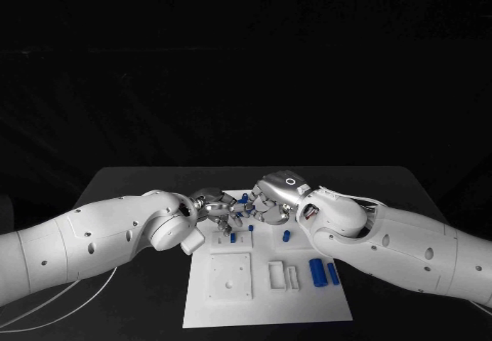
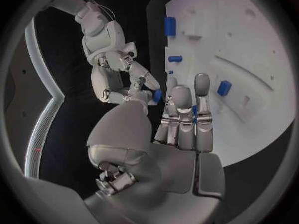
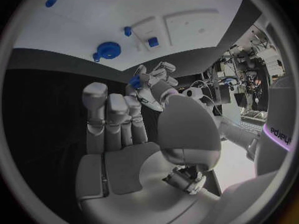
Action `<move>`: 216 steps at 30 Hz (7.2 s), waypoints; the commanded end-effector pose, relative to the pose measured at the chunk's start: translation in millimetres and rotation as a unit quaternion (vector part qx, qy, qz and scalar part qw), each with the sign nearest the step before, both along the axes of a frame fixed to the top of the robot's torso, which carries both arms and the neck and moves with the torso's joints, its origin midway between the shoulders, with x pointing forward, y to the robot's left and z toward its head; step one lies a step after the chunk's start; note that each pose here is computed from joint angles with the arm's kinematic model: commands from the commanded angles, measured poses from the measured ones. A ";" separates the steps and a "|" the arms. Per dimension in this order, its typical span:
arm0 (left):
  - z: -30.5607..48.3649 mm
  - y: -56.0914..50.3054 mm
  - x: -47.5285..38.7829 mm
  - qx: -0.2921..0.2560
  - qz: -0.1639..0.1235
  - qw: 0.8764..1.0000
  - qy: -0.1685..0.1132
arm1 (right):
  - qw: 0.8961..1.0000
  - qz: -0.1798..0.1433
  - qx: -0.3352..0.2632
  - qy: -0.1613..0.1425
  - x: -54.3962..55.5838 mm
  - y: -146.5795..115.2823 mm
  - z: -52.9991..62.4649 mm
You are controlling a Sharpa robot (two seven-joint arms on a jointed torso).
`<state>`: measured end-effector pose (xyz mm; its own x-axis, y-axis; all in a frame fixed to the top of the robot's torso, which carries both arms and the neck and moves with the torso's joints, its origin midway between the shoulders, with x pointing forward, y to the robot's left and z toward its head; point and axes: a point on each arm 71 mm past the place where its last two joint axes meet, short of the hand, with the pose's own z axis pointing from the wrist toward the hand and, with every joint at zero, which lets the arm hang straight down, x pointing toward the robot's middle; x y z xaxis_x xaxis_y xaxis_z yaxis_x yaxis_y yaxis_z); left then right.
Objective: Assemble the parts on the task board
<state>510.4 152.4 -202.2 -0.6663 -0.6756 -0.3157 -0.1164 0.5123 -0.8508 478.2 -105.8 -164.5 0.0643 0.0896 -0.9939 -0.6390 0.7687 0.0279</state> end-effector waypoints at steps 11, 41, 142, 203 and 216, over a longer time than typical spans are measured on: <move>2.0 -3.1 -1.3 -0.022 -0.010 1.000 0.006 | 1.000 0.007 -0.007 0.007 -1.1 1.8 -1.1; 0.5 -1.7 -1.4 -0.020 -0.010 1.000 0.018 | 1.000 0.013 -0.007 0.012 -2.0 3.6 -1.4; 2.0 15.5 0.8 0.017 0.039 0.999 -0.024 | 0.997 -0.065 0.033 0.027 17.8 -44.8 -8.2; -26.0 32.3 2.1 0.309 0.081 0.947 -0.018 | 0.977 -0.132 0.122 0.115 16.8 -101.2 -14.0; -45.4 34.9 -5.6 0.290 0.116 0.950 -0.020 | 0.976 -0.135 0.122 0.119 16.8 -102.2 -14.5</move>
<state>503.6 187.2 -249.0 -0.5455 -0.4770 -0.6892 -0.2469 0.8772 -0.4118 495.3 -208.5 -178.6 -0.1026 0.3414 -0.9343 -0.3639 0.8612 0.3547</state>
